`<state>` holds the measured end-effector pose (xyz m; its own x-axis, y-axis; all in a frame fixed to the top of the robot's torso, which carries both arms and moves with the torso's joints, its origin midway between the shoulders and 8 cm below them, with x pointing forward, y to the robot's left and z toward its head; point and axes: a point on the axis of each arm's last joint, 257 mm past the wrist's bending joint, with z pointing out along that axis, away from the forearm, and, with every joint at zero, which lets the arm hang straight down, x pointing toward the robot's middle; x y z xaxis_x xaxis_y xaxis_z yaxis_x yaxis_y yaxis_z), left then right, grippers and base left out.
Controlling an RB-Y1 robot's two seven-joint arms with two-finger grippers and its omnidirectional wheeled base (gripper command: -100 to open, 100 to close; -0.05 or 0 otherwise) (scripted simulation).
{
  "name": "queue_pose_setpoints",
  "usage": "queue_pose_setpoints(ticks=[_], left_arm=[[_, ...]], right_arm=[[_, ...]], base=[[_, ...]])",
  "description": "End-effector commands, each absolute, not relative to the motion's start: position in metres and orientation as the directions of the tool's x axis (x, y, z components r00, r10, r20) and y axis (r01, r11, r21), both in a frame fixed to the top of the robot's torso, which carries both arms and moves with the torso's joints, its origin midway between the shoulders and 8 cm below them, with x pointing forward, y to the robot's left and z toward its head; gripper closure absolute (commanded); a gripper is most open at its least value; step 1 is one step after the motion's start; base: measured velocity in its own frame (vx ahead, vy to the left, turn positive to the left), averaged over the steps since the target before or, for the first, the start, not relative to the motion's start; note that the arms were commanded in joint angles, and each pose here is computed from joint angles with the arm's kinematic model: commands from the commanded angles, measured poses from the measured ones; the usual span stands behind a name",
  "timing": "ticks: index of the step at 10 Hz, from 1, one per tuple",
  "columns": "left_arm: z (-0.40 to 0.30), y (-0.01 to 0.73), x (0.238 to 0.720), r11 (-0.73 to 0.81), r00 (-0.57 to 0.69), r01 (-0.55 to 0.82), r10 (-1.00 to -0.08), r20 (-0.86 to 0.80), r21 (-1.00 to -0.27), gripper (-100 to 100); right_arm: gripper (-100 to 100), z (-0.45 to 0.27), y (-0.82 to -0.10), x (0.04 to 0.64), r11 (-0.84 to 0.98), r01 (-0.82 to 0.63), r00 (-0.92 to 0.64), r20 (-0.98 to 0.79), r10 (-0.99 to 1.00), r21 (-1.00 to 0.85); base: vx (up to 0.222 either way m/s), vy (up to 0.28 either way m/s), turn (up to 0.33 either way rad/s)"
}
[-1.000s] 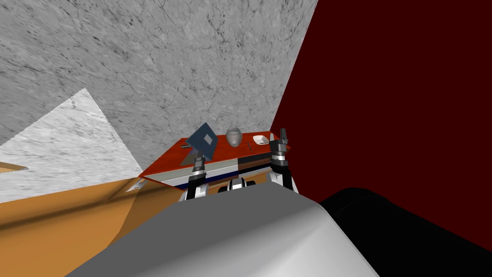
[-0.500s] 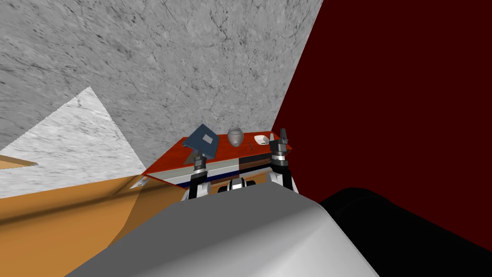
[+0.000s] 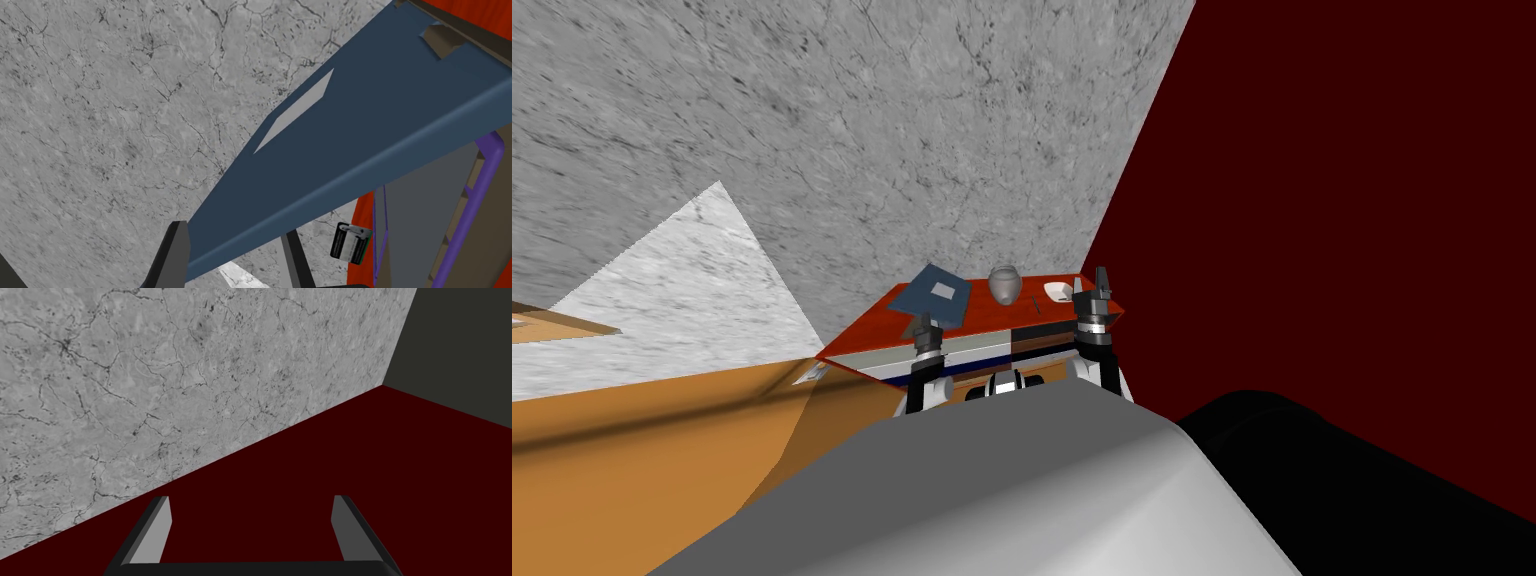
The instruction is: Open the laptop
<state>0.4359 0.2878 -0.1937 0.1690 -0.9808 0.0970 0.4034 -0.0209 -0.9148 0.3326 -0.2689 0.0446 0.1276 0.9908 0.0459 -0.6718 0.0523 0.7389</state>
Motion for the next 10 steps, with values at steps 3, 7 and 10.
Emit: queue_pose_setpoints(ticks=[3,7,10], left_arm=[[-0.202,0.294,0.439,-0.14,0.155,0.407,-0.963,0.219,-0.902,100],[-0.197,0.298,0.453,-0.236,0.136,0.401,-0.94,0.312,-0.885,-100],[-0.18,0.295,0.467,-0.241,0.123,0.397,-0.942,0.312,-0.885,-100]], right_arm=[[0,0.045,-0.269,0.333,0.052,-0.672,0.128,0.046,0.991,0.739],[0,0.045,-0.269,0.333,0.052,-0.672,0.128,0.046,0.991,0.739],[0,0.045,-0.269,0.333,0.052,-0.672,0.128,0.046,0.991,0.739]], base=[[0.004,0.0,0.028],[-0.01,-0.009,0.056],[-0.039,-0.014,0.036]])
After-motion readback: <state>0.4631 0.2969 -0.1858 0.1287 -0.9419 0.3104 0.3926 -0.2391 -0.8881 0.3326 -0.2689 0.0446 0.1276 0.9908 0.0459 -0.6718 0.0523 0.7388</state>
